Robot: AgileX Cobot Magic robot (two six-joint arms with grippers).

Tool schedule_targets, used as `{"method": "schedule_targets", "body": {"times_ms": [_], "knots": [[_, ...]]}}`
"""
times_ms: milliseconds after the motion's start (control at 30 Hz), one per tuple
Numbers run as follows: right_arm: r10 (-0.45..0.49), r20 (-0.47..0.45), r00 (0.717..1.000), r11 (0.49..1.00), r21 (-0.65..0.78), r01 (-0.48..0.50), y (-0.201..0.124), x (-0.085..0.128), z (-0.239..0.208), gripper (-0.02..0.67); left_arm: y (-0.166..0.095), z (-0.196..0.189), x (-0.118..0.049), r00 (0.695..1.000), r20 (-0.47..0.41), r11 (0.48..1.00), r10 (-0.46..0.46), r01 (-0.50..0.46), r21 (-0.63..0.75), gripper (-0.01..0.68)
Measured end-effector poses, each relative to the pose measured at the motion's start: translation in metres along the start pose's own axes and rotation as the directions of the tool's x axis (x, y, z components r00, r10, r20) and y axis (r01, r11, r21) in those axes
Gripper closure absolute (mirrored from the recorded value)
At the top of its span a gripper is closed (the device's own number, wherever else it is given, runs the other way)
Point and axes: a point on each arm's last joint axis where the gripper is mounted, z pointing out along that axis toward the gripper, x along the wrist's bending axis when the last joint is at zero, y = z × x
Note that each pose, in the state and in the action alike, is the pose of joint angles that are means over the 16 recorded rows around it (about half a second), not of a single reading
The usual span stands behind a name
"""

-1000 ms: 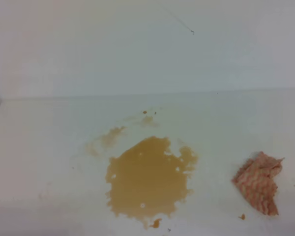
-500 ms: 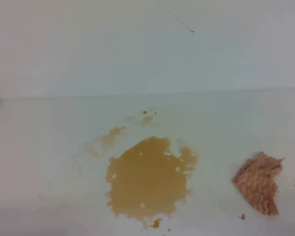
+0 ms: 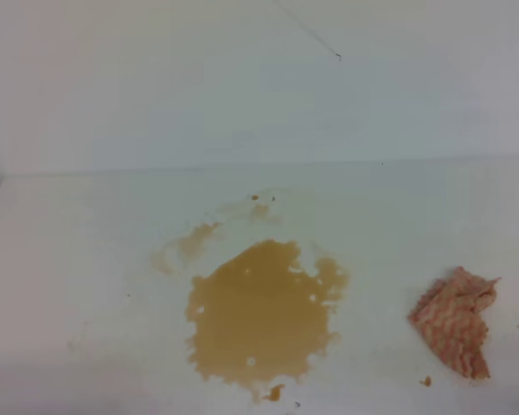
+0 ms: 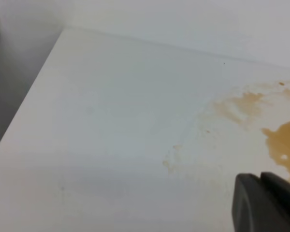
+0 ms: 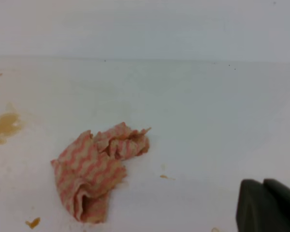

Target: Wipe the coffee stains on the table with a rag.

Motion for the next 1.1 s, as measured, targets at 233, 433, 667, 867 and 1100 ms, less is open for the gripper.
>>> {"method": "schedule_targets", "body": {"times_ms": [233,433,667,867,1100], "knots": [[0.000,0.000,1.000,1.000,0.000,0.000,0.000,0.000,0.000,0.652,0.000,0.000,0.000,1.000,0.000,1.000,0.000,0.000,0.000,0.675],[0.000,0.000,1.000,1.000,-0.001,0.000,0.000,0.000,0.000,0.652,0.000,0.000,0.000,1.000,0.000,1.000,0.000,0.000,0.000,0.675],[0.001,0.002,1.000,0.999,-0.034,-0.001,0.003,0.000,0.000,0.652,0.000,0.000,0.000,1.000,0.000,1.000,0.000,0.000,0.000,0.675],[0.023,0.007,1.000,0.986,-0.162,-0.022,0.015,-0.001,-0.001,0.652,0.000,0.000,0.000,1.000,0.000,1.000,0.000,0.000,0.000,0.675],[0.093,-0.001,0.996,0.930,-0.357,-0.087,0.034,-0.003,-0.007,0.652,0.000,0.000,0.000,1.000,0.000,1.000,0.000,0.000,0.000,0.675]]}}
